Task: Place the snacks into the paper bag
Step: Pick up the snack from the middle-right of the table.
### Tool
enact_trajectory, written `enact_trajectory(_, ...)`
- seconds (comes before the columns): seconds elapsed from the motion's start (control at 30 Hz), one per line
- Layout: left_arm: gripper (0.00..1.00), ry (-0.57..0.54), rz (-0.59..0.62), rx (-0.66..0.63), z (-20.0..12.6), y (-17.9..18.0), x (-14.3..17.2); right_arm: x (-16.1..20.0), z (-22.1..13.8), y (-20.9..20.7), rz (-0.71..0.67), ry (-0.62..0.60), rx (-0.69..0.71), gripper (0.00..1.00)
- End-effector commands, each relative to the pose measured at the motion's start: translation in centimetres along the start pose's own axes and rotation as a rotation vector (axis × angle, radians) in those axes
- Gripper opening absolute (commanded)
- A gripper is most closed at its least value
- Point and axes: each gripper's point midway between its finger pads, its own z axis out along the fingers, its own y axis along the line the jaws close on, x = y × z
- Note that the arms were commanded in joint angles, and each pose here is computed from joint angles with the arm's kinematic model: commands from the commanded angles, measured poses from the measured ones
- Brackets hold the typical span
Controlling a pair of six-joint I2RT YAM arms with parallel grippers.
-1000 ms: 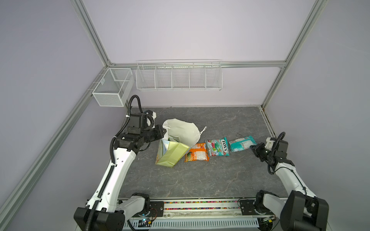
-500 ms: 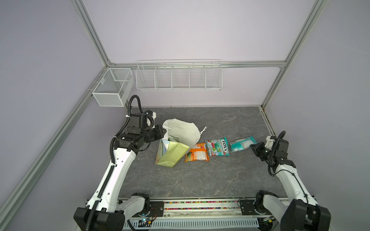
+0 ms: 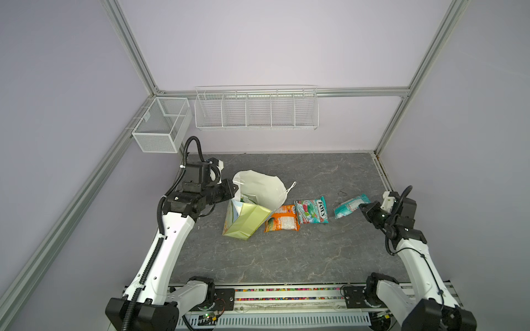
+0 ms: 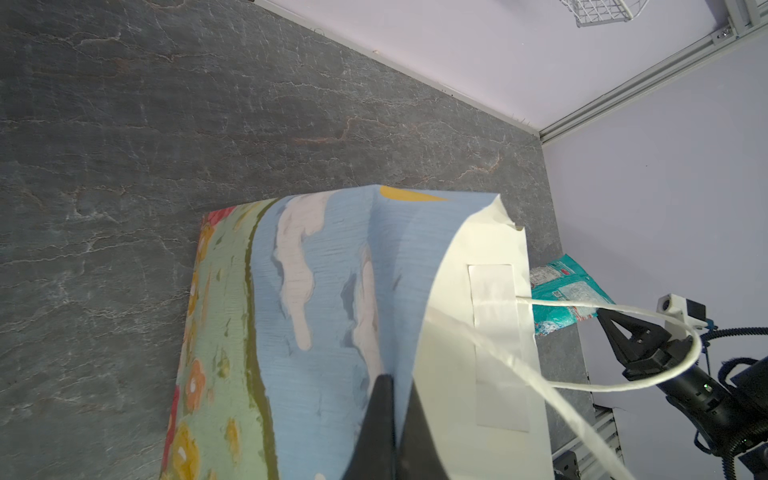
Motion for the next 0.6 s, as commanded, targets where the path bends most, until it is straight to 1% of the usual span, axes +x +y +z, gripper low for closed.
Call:
enact_trajectory(0.0,0.00,-0.091,0.033,0.075,-2.3,-2.6,-2.1,-0.8,-0.8,2.1,-0.059,-0.024,-0.050,0.07)
enact_trajectory(0.57,0.00,-0.095,0.030,0.078,-2.7,-2.7,-1.9,-0.5,-2.0,3.7,-0.102,-0.036,-0.093,0.07)
